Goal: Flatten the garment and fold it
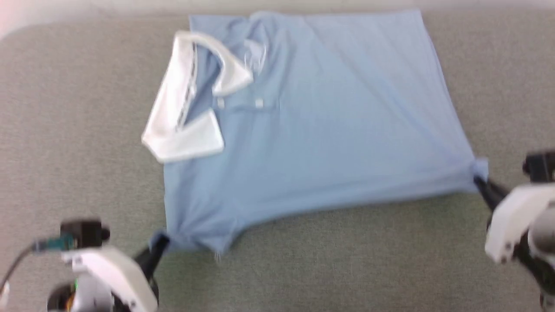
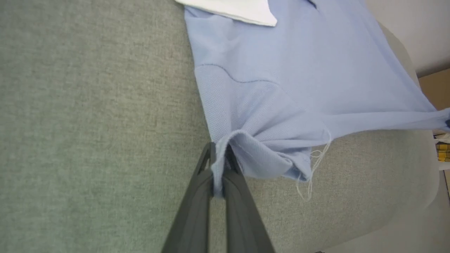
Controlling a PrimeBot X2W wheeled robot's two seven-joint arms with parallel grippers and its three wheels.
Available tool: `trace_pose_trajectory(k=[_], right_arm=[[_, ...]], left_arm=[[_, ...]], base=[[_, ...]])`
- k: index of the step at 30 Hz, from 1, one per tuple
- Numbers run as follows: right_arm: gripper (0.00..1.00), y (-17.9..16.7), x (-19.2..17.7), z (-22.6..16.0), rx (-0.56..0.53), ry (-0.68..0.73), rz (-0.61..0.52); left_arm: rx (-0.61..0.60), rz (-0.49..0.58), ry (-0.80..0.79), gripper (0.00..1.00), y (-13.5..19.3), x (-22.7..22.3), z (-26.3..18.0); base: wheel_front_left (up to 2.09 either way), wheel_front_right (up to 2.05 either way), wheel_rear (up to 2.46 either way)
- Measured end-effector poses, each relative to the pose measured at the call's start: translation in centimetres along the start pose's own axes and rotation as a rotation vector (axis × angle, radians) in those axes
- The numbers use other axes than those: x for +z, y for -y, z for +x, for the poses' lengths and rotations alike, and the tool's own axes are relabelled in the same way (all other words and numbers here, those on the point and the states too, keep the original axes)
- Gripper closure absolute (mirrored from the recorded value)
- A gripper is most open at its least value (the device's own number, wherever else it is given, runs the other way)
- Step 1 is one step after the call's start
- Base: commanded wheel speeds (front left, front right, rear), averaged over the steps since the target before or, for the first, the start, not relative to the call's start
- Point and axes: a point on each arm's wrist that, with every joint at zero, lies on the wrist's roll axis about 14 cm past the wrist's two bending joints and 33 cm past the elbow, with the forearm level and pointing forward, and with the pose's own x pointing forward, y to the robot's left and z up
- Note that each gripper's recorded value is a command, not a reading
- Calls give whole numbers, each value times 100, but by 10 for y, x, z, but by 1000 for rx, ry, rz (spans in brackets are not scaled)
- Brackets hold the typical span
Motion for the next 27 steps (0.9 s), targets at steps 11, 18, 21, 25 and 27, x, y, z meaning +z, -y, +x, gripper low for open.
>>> trace_pose_trajectory(k=[11, 18, 21, 25, 27], right_arm=[[100, -2, -70, -43, -76, -114, 101], [100, -11, -74, -38, -81, 34, 87], [100, -18, -65, -36, -73, 151, 67], [100, -22, -53, -34, -71, 260, 53], [100, -22, -43, -30, -70, 301, 43]], left_arm=[[67, -148, -64, 100, -4, -66, -35], [65, 20, 182, 100, 3, -40, -28], [62, 102, 381, 100, 12, -9, -23], [28, 222, 575, 100, 29, 24, -18], [18, 269, 623, 100, 35, 37, -13]], base=[[0, 0, 0], [0, 0, 0], [0, 0, 0], [0, 0, 0], [0, 0, 0]])
